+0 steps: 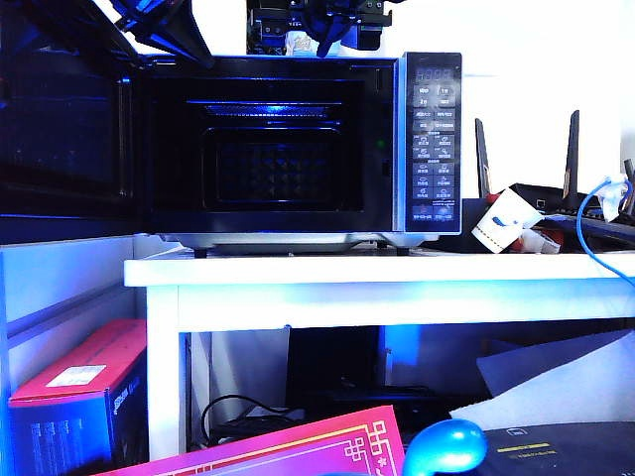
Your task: Open the microwave door, place the box of snacks from the top of the microwave inside, then close the microwave door.
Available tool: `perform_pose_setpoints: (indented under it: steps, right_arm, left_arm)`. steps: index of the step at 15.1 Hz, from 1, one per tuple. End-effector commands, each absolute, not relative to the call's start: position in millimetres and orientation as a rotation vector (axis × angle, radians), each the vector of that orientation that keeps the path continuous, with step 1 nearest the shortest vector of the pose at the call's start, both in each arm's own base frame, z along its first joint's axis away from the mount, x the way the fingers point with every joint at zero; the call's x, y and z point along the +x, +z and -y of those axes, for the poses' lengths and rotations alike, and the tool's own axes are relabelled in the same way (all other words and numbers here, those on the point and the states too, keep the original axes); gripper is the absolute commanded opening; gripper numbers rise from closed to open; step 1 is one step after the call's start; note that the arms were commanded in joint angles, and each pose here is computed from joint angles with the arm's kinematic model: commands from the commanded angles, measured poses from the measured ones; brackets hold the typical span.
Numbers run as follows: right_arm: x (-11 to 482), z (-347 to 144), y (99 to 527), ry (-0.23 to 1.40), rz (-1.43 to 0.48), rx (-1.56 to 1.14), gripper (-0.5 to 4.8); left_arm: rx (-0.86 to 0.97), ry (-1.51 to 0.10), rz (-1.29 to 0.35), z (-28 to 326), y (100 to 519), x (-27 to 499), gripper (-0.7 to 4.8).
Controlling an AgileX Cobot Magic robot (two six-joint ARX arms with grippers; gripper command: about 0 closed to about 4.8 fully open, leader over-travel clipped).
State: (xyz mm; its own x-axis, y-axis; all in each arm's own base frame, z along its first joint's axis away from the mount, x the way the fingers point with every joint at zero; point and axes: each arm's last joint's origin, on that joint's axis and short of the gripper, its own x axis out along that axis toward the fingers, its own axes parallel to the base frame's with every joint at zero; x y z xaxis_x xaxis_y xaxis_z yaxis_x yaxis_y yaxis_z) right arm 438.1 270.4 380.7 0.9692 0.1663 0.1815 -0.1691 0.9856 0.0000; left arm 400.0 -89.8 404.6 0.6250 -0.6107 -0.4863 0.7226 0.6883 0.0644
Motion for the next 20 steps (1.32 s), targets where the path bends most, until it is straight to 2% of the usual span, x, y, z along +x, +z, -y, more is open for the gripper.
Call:
perform_pose_setpoints:
  steps: [1,10,15,20]
  right_arm:
    - [438.2,-270.0,380.1,0.184,0.159,-0.002,2.51]
    - [433.7,-267.1,392.5,0.175,0.211,-0.036,2.66]
    - [421.8,-259.3,415.6,0.168,0.259,-0.04,2.66]
    - [392.5,-240.5,458.4,0.164,0.279,-0.051,2.74]
  left_arm:
    - [0.234,-0.777,-0.518,89.0,396.7,400.3,-0.06]
    - [0.234,-0.777,-0.517,89.0,396.7,400.4,-0.06]
    - [0.234,-0.777,-0.517,89.0,396.7,400.4,-0.06]
    - [0.234,-0.777,-0.517,89.0,396.8,400.4,-0.06]
